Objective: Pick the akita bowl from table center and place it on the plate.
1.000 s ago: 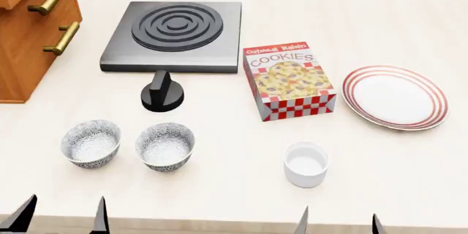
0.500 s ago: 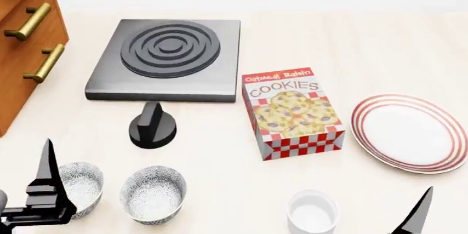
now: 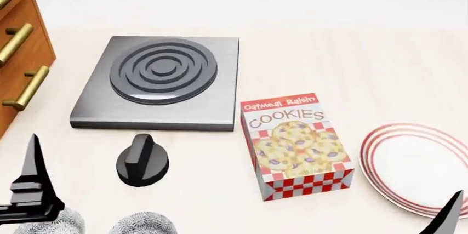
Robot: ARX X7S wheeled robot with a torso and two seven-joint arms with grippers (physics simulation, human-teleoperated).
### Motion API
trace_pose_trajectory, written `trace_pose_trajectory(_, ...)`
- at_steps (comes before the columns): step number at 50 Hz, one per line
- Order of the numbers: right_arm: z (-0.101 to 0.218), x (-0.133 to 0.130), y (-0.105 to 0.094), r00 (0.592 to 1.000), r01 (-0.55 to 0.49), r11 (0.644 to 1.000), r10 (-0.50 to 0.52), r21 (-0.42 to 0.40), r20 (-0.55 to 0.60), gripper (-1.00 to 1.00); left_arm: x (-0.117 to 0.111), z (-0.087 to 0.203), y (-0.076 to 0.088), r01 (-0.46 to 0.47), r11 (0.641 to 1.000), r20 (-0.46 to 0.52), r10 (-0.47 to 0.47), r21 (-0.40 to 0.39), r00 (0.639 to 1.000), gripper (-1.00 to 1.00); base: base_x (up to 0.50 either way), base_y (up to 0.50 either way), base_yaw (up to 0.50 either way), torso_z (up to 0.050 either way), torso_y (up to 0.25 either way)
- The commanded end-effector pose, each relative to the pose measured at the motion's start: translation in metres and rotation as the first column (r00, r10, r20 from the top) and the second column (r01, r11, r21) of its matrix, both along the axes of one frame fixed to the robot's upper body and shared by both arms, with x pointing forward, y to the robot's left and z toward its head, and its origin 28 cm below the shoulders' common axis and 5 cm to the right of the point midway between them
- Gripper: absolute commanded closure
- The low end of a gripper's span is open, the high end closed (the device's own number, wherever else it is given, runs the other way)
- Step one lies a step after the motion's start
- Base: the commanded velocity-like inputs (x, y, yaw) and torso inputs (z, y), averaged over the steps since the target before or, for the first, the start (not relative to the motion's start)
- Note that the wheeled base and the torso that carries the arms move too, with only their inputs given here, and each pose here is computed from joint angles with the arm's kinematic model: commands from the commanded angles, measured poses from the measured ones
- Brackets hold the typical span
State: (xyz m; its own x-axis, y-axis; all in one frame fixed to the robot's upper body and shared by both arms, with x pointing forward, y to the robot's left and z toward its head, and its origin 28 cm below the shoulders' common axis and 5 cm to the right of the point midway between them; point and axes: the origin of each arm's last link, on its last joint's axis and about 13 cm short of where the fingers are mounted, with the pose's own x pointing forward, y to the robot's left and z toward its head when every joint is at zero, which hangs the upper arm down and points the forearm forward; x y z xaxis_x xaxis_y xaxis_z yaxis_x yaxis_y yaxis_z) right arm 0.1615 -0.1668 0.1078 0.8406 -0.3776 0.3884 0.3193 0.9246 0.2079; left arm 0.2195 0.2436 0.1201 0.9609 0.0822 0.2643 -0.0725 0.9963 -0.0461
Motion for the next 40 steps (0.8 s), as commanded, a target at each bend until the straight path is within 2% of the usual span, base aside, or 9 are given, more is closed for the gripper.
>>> trace_pose_trajectory(1, 0.002, -0.003, -0.001, 1.0, 0.005, 1.0, -0.005, 0.002, 0.019, -1.0, 0.0, 0.001, 0.001, -0.003, 1.0, 0.005, 0.003, -0.004, 1.0, -1.0, 0.0, 0.0, 0.0, 0.0, 0.0)
trace_pose_trajectory(17, 0.004, -0.002, 0.001, 1.0, -0.011, 1.0, 0.011, -0.01, -0.009, -1.0, 0.0, 0.004, 0.005, -0.02, 1.0, 0.01, 0.02, -0.01, 1.0, -1.0, 0.12, 0.0, 0.0, 0.0, 0.0)
trace_pose_trajectory(20, 0.005, 0.001, 0.001, 0.993, 0.089, 0.996, -0.09, -0.023, -0.073, -1.0, -0.003, 0.007, 0.01, -0.035, 0.999, 0.017, 0.035, -0.013, 0.999, -1.0, 0.0, 0.0, 0.0, 0.0, 0.0)
trace_pose_trajectory(21, 0.004, 0.001, 0.001, 0.995, 0.063, 0.998, -0.064, -0.014, -0.07, -1.0, -0.004, 0.009, 0.012, -0.047, 0.999, 0.023, 0.047, -0.019, 0.999, -1.0, 0.0, 0.0, 0.0, 0.0, 0.0)
trace_pose_trajectory(22, 0.004, -0.001, 0.004, 0.994, -0.063, 0.997, 0.066, 0.038, -0.087, -1.0, -0.007, 0.011, 0.017, -0.066, 0.997, 0.028, 0.067, -0.037, 0.997, -1.0, 0.0, 0.0, 0.0, 0.0, 0.0)
trace_pose_trajectory(23, 0.005, -0.003, 0.007, 0.977, -0.172, 0.982, 0.18, 0.072, -0.114, -1.0, -0.009, 0.013, 0.02, -0.077, 0.996, 0.032, 0.079, -0.045, 0.996, -1.0, 0.0, 0.0, 0.0, 0.0, 0.0)
trace_pose_trajectory(29, 0.019, -0.011, 0.028, 0.878, -0.43, 0.9, 0.436, 0.074, -0.199, -1.0, -0.015, 0.015, 0.026, -0.112, 0.991, 0.035, 0.115, -0.07, 0.993, -1.0, 0.0, 0.0, 0.0, 0.0, 0.0)
trace_pose_trajectory(30, 0.025, -0.012, 0.034, 0.842, -0.491, 0.867, 0.498, 0.09, -0.209, -1.0, -0.017, 0.017, 0.028, -0.119, 0.99, 0.039, 0.122, -0.075, 0.992, -1.0, 0.0, 0.0, 0.0, 0.0, 0.0)
trace_pose_trajectory(40, 0.037, 0.008, 0.064, 0.656, -0.679, 0.724, 0.672, 0.118, -0.343, -1.0, -0.018, 0.02, 0.042, -0.224, 0.971, 0.062, 0.229, -0.084, 0.971, -1.0, 0.0, 0.0, 0.0, 0.0, 0.0)
